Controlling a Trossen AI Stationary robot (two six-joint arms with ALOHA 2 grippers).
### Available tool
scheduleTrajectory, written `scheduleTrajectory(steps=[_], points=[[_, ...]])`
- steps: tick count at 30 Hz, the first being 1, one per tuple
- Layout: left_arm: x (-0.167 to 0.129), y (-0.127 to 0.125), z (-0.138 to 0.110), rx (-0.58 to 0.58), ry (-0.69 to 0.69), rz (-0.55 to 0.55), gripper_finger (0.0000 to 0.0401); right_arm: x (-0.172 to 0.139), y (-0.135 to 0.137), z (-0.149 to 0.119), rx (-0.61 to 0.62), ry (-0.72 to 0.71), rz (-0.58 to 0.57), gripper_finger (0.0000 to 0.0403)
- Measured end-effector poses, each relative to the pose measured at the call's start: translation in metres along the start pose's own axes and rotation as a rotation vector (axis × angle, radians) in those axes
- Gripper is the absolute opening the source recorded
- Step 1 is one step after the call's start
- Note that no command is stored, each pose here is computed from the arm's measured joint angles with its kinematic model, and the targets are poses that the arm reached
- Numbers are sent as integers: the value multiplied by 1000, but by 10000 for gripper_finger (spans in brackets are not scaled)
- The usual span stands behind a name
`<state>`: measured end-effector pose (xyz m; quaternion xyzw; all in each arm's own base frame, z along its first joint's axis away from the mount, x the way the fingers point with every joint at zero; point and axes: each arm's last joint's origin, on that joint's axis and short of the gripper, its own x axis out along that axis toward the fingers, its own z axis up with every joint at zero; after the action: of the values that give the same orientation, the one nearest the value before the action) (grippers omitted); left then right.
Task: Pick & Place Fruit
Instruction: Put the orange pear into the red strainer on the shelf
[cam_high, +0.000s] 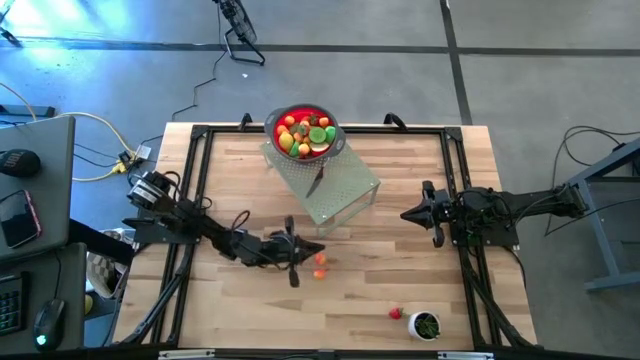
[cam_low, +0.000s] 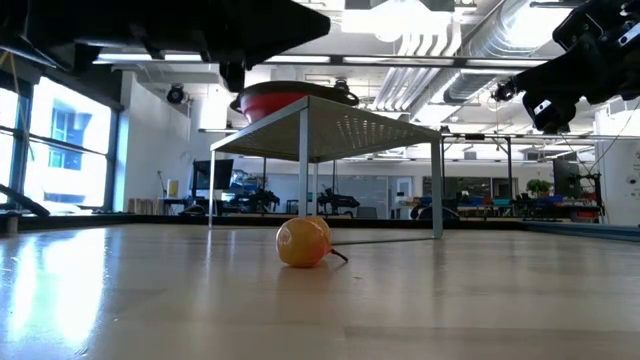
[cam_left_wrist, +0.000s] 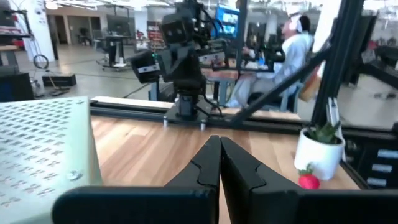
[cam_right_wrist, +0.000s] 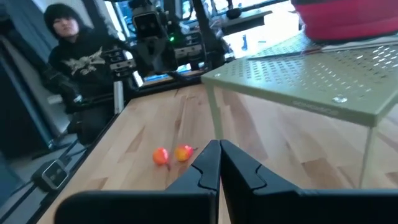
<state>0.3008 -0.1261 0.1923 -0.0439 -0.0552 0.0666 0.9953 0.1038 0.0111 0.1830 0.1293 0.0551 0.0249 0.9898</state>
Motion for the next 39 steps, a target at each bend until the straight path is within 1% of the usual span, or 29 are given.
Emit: scheduleTrajectory(steps=[5,9,17,20,24,27,29,32,36,39], points=[[-1,3,0,-38,-18,6,3,0,-1,2,1,-28,-48,3],[-1,3,-1,-29,-6,6,3,0,-1,2,1,-29,-38,3],[-2,4,-16,48,134,-4,3,0,-1,2,1,-27,-34,2],[-2,4,-19,36,162,3,3,0,-1,2,21,-27,-34,2],[-2,5,-19,1,159,52,3,0,-1,2,24,-27,-34,2],[0,4,-17,-4,152,53,9,0,-1,2,20,-28,-38,2],[1,4,-16,-18,151,39,22,0,-1,2,19,-27,-38,2],[1,3,-15,-77,147,35,58,0,-1,1,25,-23,-38,2],[3,5,-15,-142,145,47,124,0,0,1,24,-15,-8,2],[4,7,-15,-158,144,56,178,0,0,1,24,-10,8,2]])
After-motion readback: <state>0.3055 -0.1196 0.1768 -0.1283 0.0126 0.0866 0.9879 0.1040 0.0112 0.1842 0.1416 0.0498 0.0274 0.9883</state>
